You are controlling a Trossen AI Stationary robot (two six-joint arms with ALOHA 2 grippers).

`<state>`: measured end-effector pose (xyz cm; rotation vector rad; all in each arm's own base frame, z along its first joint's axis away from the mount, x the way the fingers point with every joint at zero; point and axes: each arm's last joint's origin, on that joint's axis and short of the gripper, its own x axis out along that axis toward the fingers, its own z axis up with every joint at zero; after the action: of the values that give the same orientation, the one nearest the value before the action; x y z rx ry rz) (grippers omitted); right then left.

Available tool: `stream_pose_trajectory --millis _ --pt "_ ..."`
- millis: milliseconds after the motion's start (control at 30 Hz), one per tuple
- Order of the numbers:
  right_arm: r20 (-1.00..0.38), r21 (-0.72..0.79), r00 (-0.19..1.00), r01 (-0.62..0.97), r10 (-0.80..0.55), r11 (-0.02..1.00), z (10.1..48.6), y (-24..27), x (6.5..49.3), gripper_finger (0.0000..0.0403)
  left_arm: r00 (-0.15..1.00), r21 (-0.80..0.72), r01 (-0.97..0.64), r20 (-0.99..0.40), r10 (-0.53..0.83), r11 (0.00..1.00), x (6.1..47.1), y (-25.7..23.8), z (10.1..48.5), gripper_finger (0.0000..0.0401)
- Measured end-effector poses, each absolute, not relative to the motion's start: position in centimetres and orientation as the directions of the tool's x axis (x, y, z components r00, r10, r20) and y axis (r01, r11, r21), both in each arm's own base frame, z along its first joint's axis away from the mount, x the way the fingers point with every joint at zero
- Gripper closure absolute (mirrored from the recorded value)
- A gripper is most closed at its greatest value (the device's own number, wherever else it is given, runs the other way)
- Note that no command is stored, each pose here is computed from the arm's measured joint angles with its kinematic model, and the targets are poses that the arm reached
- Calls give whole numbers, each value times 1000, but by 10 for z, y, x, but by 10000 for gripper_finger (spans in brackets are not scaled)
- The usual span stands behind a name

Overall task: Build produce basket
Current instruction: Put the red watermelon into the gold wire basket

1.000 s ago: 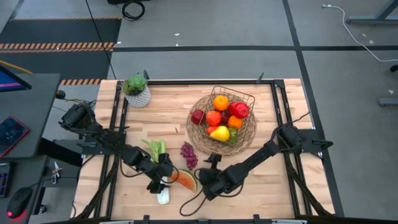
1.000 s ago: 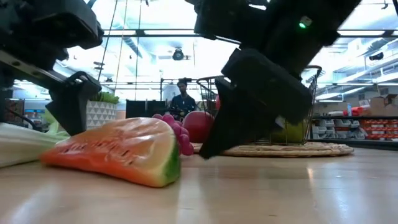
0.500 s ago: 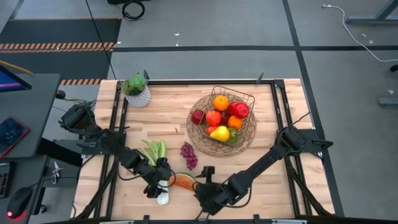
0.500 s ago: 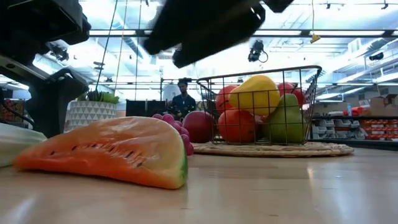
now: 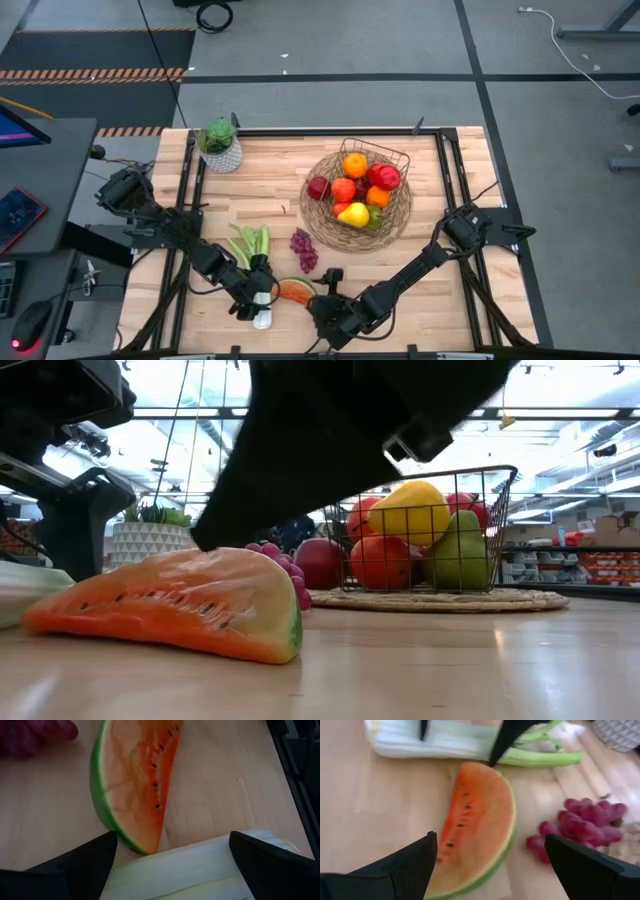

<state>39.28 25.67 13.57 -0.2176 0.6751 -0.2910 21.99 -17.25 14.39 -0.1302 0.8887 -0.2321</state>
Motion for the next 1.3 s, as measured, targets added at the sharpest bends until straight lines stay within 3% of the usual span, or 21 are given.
stream_pose_trajectory --millis 133,367,667,1033,1300 --pt "-607 -226 749 157 -265 962 135 258 396 30 618 -209 146 -744 -254 967 221 -173 145 9" --pt "-620 -255 715 206 -323 945 116 250 399 30 627 -214 149 -734 -260 965 221 -174 145 9" --pt "-725 -78 664 182 -181 980 105 235 404 30 646 -218 156 -715 -267 963 223 -175 147 9" --pt "-751 -52 645 159 -143 986 106 225 409 30 655 -218 157 -707 -267 963 224 -175 148 9" --pt "-748 -53 648 155 -142 986 106 224 411 68 658 -175 205 -704 -268 963 224 -175 148 9"
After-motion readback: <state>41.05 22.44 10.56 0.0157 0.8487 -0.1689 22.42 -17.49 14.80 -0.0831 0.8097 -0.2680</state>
